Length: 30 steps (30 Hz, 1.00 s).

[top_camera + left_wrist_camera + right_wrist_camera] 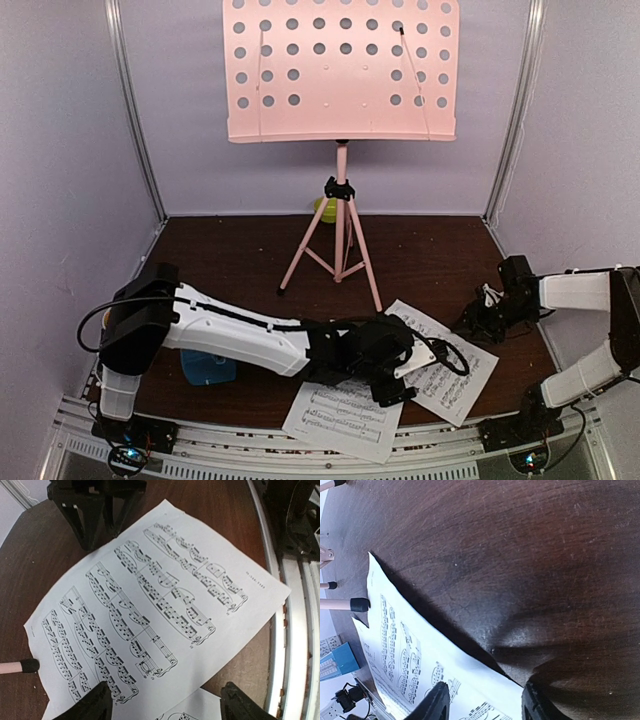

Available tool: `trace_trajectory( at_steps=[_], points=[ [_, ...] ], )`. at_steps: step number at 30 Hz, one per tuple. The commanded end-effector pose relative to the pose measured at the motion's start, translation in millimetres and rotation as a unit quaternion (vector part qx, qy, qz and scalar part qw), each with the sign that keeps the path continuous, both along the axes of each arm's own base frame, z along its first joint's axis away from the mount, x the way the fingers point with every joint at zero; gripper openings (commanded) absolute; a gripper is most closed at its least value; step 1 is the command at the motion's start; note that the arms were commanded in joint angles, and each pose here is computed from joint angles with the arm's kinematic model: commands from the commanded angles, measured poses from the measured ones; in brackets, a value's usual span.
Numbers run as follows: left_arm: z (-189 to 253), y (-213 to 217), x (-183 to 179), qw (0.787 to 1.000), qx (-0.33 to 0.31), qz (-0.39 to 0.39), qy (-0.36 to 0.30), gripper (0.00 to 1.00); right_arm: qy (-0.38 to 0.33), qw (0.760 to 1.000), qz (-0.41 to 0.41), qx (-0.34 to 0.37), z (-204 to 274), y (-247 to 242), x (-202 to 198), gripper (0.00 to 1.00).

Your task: Set up the instrument practice props

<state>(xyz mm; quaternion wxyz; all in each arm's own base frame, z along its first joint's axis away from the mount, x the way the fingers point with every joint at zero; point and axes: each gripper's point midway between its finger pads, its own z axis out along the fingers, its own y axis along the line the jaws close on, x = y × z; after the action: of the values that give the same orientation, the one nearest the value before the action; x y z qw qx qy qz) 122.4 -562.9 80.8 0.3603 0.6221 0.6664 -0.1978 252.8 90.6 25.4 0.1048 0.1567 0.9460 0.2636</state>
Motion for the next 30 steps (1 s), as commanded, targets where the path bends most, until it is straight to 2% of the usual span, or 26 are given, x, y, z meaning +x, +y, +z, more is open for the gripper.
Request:
trace_trajectory(
  at_steps=[1,7,11,19,21,26,30],
  points=[
    [-22.3,-3.4,14.8,1.0,0.013,0.01,-0.003,0.76,0.094,0.996,0.006,-0.005,-30.0,1.5,-47.6,0.49],
    [-50.5,19.6,44.9,0.996,0.056,0.066,0.022,0.73,0.107,0.994,0.021,0.014,-30.7,12.5,-54.8,0.48],
    [-60.7,41.1,61.7,0.992,0.077,0.095,0.03,0.72,0.11,0.993,0.044,0.022,-29.0,27.4,-61.2,0.52],
    [-60.3,52.0,74.1,0.991,0.079,0.1,0.033,0.72,0.077,0.991,0.062,0.095,-13.2,64.4,-59.8,0.69],
    [-58.8,50.7,74.6,0.992,0.076,0.099,0.035,0.72,0.068,0.99,0.068,0.105,-9.4,70.4,-58.0,0.81],
    [-56.6,48.2,73.7,0.992,0.071,0.099,0.04,0.72,0.06,0.986,0.107,0.109,-1.7,84.9,-62.9,0.99],
    [-54.3,46.5,74.7,0.992,0.067,0.1,0.041,0.72,0.052,0.987,0.127,0.078,1.7,86.6,-63.6,1.0]
  ],
)
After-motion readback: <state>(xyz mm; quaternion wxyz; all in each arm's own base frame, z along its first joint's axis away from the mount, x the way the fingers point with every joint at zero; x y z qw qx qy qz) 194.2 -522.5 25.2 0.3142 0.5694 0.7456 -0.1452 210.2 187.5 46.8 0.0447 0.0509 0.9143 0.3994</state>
